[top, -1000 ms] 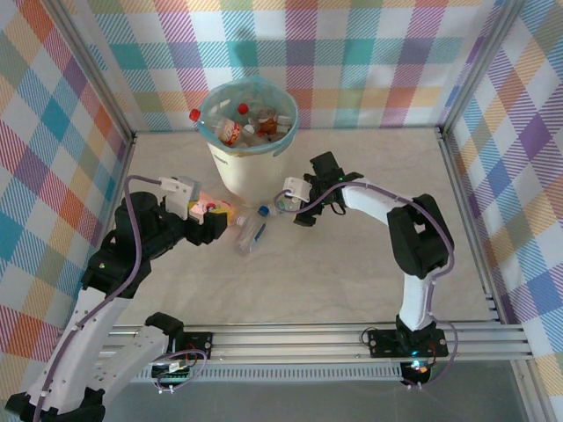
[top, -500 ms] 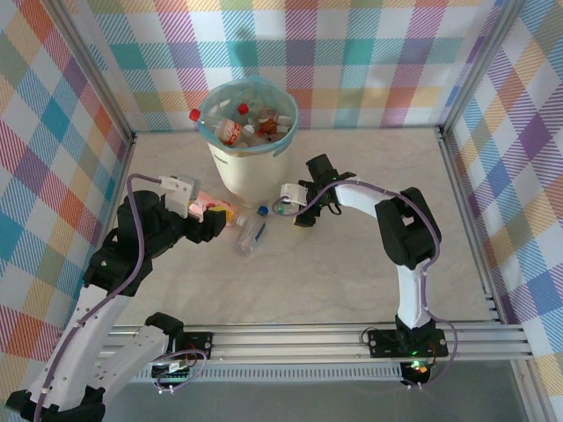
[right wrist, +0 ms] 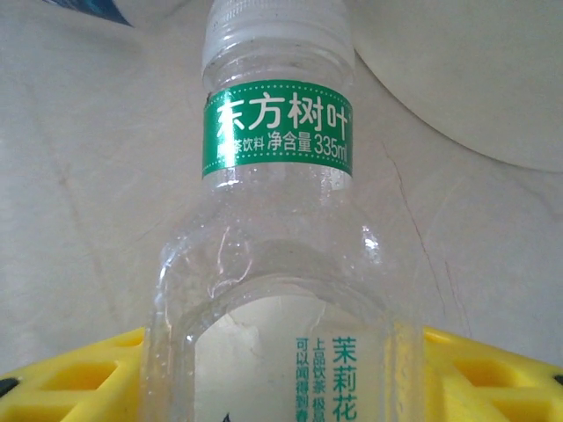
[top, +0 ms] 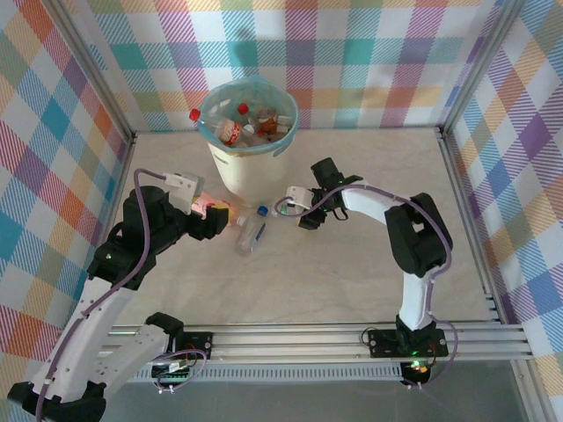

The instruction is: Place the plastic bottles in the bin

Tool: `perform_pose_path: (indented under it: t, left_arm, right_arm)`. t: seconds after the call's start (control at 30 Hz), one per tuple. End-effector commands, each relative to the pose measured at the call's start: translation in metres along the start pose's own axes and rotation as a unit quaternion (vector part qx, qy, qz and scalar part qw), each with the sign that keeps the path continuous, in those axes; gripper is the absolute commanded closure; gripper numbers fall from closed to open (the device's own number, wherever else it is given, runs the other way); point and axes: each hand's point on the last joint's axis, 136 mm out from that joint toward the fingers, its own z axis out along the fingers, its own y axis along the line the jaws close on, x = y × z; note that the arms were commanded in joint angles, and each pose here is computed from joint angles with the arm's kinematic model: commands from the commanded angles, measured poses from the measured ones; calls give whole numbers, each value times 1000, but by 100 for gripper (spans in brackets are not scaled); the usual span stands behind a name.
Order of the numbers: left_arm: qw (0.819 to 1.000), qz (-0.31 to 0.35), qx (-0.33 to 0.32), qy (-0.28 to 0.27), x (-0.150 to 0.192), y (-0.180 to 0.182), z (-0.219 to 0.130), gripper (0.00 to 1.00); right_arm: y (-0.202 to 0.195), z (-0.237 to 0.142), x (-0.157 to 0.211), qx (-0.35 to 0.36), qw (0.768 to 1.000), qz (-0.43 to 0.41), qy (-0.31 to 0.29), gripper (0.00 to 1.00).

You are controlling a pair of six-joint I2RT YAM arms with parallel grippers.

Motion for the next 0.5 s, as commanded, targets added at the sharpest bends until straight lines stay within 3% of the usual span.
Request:
perform_pose_path:
  t: [0.0,0.1,0.27,0.47]
  left_arm:
    - [999,-1,25,-43,-30,-12,-9,16]
    - [996,-16,64,-56,-42,-25,-8,16]
    - [990,-68,97,-79,-68,-33,1,16]
    - [974,-136,168,-73,-96,-52,19,16]
  right_arm:
    - [8,-40,-21,11,998,36,-40,39]
    - [26,-69,-33,3,995,65,-73,41]
    - [75,-119,-70,-45,980,61,-185,42]
    - [92,-185,-122,-55,939,78,-332,42]
